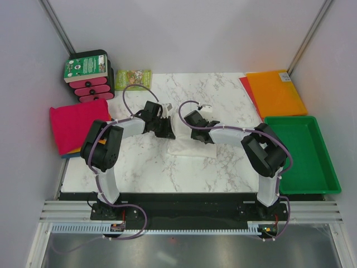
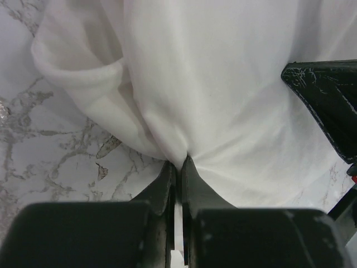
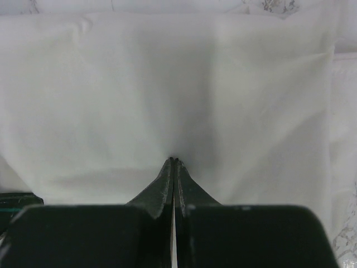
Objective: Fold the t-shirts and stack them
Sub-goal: Neatly place the folded tshirt to the corner
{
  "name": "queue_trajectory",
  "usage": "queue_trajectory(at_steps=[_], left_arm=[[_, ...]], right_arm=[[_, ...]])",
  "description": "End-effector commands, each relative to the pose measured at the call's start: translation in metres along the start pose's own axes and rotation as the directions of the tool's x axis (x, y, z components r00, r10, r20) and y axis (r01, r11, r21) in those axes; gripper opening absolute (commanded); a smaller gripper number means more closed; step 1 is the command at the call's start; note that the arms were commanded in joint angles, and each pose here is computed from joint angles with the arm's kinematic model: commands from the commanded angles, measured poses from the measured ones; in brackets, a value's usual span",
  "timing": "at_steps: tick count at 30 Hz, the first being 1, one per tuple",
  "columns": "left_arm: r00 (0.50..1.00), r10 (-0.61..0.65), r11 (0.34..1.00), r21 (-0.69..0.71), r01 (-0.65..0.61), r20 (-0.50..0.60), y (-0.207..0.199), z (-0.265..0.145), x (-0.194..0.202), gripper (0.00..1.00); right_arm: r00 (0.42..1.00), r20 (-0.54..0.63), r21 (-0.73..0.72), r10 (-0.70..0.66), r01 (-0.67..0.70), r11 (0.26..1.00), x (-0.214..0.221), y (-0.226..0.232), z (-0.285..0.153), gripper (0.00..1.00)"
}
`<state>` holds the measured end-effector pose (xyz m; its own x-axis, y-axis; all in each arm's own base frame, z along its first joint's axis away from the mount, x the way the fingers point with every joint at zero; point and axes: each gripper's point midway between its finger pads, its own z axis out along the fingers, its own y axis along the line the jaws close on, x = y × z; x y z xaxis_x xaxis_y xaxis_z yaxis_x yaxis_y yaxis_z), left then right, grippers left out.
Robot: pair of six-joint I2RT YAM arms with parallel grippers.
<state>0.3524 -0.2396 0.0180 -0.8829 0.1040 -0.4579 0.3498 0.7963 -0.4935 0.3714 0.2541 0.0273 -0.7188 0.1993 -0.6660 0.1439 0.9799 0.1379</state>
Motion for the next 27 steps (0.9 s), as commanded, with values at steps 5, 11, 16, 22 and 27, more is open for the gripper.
queue_trajectory(at_steps=[5,11,16,22,27], left_arm=[[0.980,0.057,0.994,-0.082,-0.074,-0.191,0.015,0.001,0.058,0.02],[0.945,0.325,0.941,-0.085,-0.327,-0.033,-0.018,-0.043,0.014,0.02],[0.875,0.483,0.868,-0.161,-0.470,0.046,-0.028,-0.090,-0.013,0.02],[0.834,0.541,0.827,-0.252,-0.503,0.110,-0.040,-0.141,-0.030,0.02],[0.840,0.526,0.823,-0.326,-0.465,0.130,-0.030,-0.175,-0.036,0.02]], right_arm=[[0.999,0.030,-0.041,-0.025,0.026,0.999,-0.013,0.012,-0.014,0.05],[0.981,0.196,-0.145,0.005,0.024,0.989,-0.088,0.042,-0.068,0.54],[0.955,0.290,-0.190,0.056,0.000,0.982,-0.126,0.043,-0.114,0.59],[0.948,0.308,-0.176,0.074,-0.019,0.984,-0.122,0.021,-0.130,0.59],[0.948,0.307,-0.174,0.084,-0.031,0.984,-0.113,0.005,-0.139,0.58]])
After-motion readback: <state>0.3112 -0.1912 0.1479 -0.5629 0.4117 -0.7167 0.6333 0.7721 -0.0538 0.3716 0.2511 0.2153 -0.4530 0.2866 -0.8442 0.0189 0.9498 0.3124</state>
